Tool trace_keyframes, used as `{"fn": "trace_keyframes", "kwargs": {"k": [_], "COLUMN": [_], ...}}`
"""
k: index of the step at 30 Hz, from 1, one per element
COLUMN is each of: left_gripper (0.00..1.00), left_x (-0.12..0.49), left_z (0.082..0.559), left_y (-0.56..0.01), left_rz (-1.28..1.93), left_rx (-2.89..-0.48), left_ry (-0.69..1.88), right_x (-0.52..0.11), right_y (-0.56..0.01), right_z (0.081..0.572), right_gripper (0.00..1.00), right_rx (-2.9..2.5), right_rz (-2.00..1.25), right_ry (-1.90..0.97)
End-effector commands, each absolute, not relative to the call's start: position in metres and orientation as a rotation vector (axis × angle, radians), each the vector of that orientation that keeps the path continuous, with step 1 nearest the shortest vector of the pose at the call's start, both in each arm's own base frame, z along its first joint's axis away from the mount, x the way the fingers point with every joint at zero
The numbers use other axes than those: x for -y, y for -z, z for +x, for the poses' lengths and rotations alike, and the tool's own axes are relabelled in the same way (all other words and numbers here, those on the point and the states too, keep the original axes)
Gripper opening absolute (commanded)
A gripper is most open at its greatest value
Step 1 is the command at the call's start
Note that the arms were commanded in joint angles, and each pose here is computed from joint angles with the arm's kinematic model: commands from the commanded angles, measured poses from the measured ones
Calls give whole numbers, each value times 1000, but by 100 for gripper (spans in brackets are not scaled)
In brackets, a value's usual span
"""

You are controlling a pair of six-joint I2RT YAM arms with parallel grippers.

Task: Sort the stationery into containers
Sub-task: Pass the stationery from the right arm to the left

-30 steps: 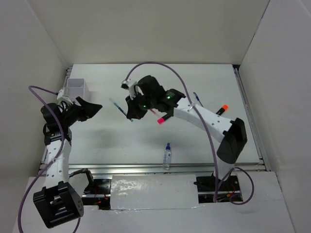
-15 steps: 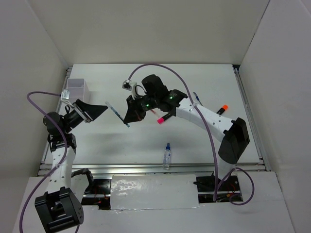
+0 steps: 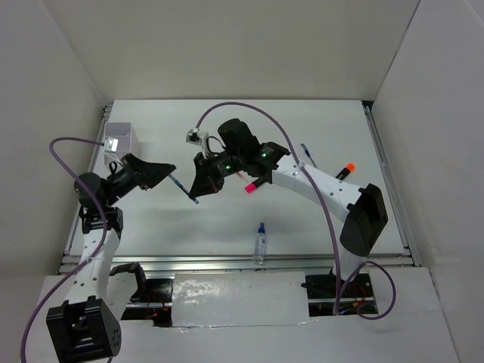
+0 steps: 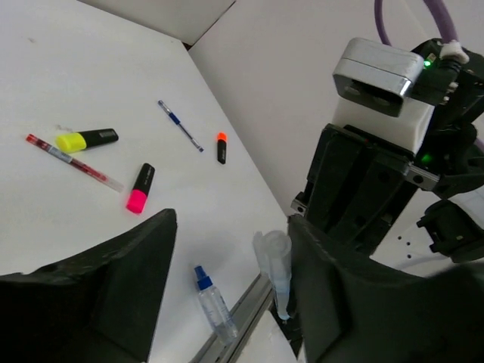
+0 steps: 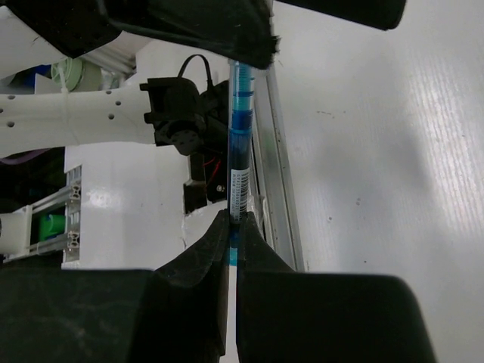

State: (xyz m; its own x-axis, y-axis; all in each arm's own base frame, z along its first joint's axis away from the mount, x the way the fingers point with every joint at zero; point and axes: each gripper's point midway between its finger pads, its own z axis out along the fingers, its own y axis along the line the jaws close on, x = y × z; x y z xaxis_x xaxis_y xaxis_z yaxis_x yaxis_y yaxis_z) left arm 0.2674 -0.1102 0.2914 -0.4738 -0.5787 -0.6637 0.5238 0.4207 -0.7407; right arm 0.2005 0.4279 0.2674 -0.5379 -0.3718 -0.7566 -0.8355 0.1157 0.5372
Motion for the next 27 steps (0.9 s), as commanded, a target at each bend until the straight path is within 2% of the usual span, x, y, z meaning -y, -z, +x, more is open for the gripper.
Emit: {"fn": "trace_keyframes", "kwargs": {"k": [1,4,5,7,8,11,12,13,14,17,18,19,23,27], "left_gripper": [70,57,47,34,22,4,1,0,0,0,0,0,0,0], "left_x": [108,108,108,108,109,108,107,103,101,81,73,60,-17,-79], "left_z": [275,277,278,280,280,281,282,285,287,304,310,319,356,389], "left_y": [-314,-315,-316,-311,-310,-306,-306,-305,-312,-329,-318,-323,-352,-356], "left_rz": [-6,-16,-19,-33,-27,-21,-32,-15,3,68,26,107,12,-46], "left_rx": [-1546,-1545,-1545,-1575,-1580,-1604,-1619,-1619,-1609,-1585,-1651,-1633,-1544,-1496], "left_ry": [1247,1260,1262,1276,1276,1264,1252,1210,1180,965,906,748,201,-101], "right_x": [-438,-440,-440,-441,-441,-442,-441,-440,-437,-421,-413,-404,-360,-312], "right_y": [-281,-278,-277,-274,-274,-270,-270,-270,-271,-271,-268,-257,-247,-230], "right_z": [194,195,196,196,195,200,203,206,210,232,241,248,285,321], "right_gripper": [0,0,0,2,3,23,30,40,57,68,69,70,72,71], "right_rx": [-1875,-1885,-1887,-1898,-1898,-1916,-1921,-1929,-1933,-1966,-1982,-2007,-2038,-2101], "right_rz": [-1212,-1212,-1211,-1213,-1214,-1195,-1183,-1174,-1158,-1096,-1067,-1050,-928,-799], "right_ry": [-1446,-1448,-1446,-1446,-1448,-1425,-1413,-1405,-1393,-1325,-1287,-1255,-1067,-902]}}
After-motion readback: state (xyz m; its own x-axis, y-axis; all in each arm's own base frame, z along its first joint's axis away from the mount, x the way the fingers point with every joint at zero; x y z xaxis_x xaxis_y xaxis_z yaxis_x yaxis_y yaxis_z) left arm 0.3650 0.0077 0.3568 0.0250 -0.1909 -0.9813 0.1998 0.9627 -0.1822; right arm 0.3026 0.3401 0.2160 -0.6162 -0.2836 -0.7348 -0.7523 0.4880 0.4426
